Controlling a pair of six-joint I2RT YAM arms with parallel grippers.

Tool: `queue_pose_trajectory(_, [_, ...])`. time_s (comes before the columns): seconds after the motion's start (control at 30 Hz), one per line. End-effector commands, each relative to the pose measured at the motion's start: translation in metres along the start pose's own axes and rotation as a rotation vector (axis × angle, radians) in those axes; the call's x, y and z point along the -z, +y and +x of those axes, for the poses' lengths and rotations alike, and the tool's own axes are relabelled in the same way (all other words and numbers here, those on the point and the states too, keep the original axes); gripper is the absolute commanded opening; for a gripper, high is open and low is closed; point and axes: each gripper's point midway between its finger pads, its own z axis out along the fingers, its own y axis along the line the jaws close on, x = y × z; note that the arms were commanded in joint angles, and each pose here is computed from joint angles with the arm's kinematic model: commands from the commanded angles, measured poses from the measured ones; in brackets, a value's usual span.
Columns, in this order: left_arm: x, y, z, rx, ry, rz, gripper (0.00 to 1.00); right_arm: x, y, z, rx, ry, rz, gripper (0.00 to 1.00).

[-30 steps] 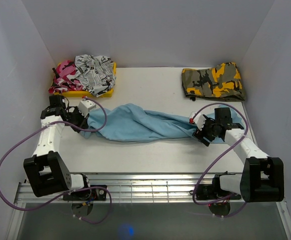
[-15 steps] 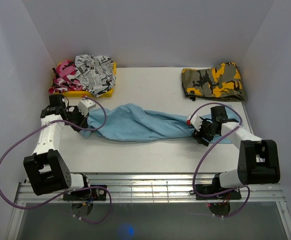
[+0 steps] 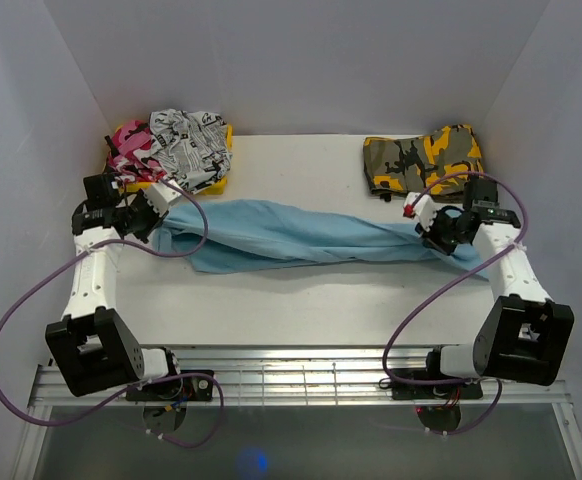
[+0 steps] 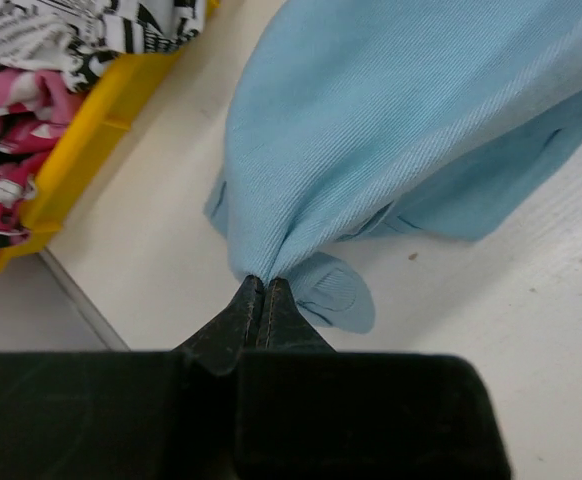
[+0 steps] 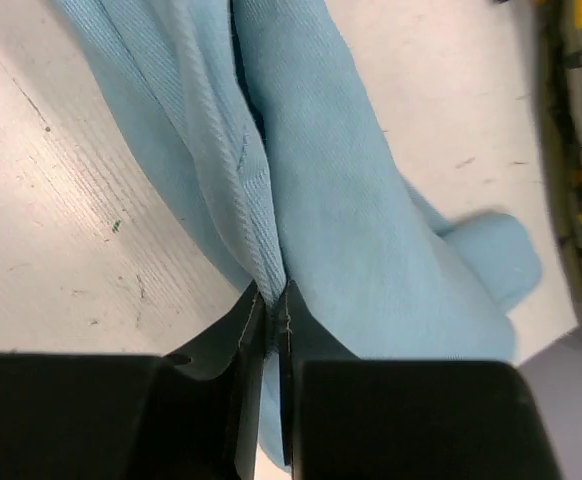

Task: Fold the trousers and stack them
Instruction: Flatten the trousers out

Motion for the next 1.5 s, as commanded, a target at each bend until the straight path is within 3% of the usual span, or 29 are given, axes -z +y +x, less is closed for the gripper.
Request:
queue_pose_trajectory(0.0, [0.031,0.054,-0.036,-0.224,-0.058,-0.222,0.00,0.045,-0.017,-0.019,-0.053,-0.071,-0.005,0.08])
queue_pose_trajectory(0.2, [0.051,0.064,-0.050,-0.325,-0.082,-0.322,0.00,0.074,-0.030,-0.015,-0.141,-0.110,-0.032,0.08])
queue_pose_trajectory(0.4, [0.101,0.075,-0.091,-0.297,-0.209,-0.483,0.00,0.107,-0.045,-0.012,-0.164,-0.123,-0.025,0.08])
queue_pose_trajectory(0.6, [0.120,-0.008,-0.092,-0.357,-0.223,-0.194,0.00,0.117,-0.041,0.024,-0.169,-0.012,-0.030,0.08])
queue_pose_trajectory(0.63, [0.116,-0.046,-0.075,-0.315,-0.191,-0.046,0.00,0.117,-0.040,0.031,-0.150,0.009,-0.033,0.08])
queue_pose_trajectory(0.67, [0.118,-0.058,-0.070,-0.382,-0.176,0.000,0.00,0.115,-0.035,0.039,-0.151,0.029,-0.045,0.08])
queue_pose_trajectory(0.7, [0.118,-0.085,-0.053,-0.345,-0.139,0.091,0.00,0.115,-0.032,0.049,-0.128,0.070,-0.056,0.08])
queue_pose_trajectory(0.8, [0.108,-0.115,-0.018,-0.306,-0.060,0.197,0.00,0.108,-0.020,0.069,-0.131,0.137,-0.108,0.08])
queue_pose_trajectory(1.0, [0.084,-0.135,0.025,-0.266,0.036,0.293,0.00,0.094,-0.017,0.090,-0.178,0.191,-0.171,0.08])
queue_pose_trajectory(1.1, [0.050,-0.098,0.036,-0.089,0.089,0.237,0.00,0.082,-0.028,0.084,-0.239,0.148,-0.157,0.08])
queue_pose_trajectory(1.2, [0.009,-0.039,0.028,0.045,0.060,0.120,0.00,0.059,-0.042,0.071,-0.302,0.109,-0.160,0.08])
queue_pose_trajectory(1.33, [-0.031,0.055,-0.008,0.159,-0.013,-0.027,0.00,0.034,-0.073,0.043,-0.355,0.039,-0.117,0.08])
queue_pose_trajectory(1.47, [-0.025,0.158,-0.075,0.216,-0.127,-0.197,0.00,0.049,-0.130,0.003,-0.380,-0.067,-0.067,0.08])
